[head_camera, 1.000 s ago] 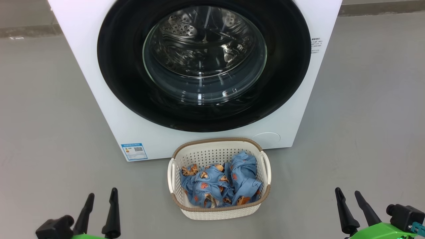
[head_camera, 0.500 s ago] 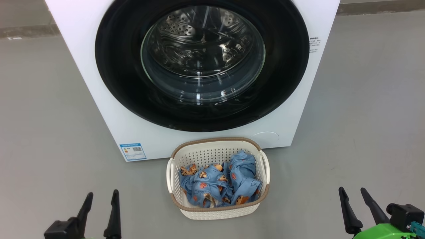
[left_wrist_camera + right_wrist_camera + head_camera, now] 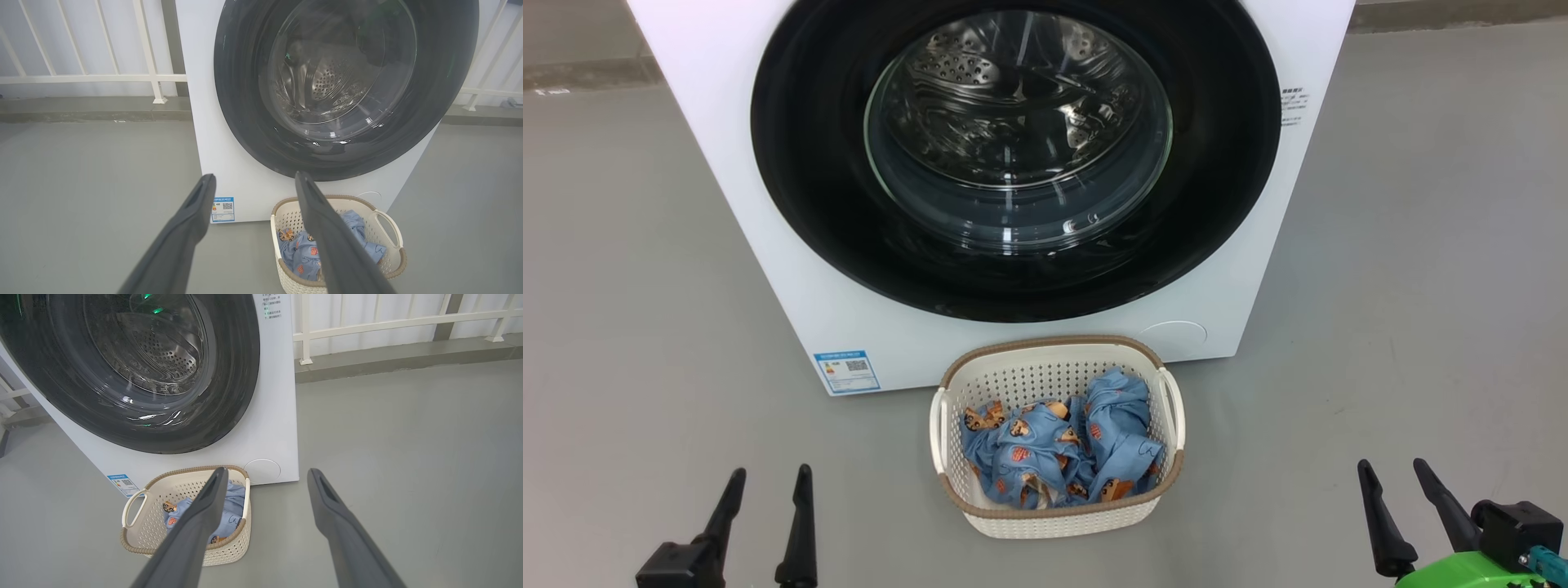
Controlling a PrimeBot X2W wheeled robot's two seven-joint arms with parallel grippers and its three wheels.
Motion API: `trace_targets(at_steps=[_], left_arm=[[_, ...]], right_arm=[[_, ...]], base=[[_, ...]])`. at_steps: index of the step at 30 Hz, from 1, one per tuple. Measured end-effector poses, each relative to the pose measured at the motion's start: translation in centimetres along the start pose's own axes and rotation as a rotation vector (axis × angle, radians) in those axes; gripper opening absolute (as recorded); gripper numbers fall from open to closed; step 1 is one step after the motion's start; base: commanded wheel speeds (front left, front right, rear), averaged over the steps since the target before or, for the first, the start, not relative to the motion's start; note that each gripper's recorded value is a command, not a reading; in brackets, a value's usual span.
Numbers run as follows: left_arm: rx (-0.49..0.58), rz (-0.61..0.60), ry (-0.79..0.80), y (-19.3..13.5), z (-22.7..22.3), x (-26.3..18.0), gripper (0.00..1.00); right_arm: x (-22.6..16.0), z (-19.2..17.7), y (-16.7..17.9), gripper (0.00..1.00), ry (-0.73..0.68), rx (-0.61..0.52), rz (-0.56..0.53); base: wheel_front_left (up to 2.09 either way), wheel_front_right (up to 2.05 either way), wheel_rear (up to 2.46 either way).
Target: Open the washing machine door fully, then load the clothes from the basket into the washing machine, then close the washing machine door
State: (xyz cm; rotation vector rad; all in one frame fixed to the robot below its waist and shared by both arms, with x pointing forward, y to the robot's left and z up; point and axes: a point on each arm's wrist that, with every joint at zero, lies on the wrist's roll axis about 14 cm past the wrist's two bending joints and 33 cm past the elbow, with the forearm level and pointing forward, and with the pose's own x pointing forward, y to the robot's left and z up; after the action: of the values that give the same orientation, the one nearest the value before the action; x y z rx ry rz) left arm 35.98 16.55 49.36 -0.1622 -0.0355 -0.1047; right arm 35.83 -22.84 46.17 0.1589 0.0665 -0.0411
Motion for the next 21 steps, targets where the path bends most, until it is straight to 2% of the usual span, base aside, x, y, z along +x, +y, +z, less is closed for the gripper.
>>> trace_targets(at_steps=[12, 21], left_arm=[[0.032, -0.008, 0.005, -0.01, -0.08, 0.04, 1.0], [0.032, -0.005, 0.01, 0.11, -0.21, 0.07, 1.0]], right_arm=[[-0.09, 0.16, -0.23, 1.0, -0.006, 0.002, -0.008], [-0.03, 0.04, -0.1, 1.0, -0.003, 0.007, -0.008]], base=[[0.13, 0.13, -0.26], [0.79, 0.79, -1.58]])
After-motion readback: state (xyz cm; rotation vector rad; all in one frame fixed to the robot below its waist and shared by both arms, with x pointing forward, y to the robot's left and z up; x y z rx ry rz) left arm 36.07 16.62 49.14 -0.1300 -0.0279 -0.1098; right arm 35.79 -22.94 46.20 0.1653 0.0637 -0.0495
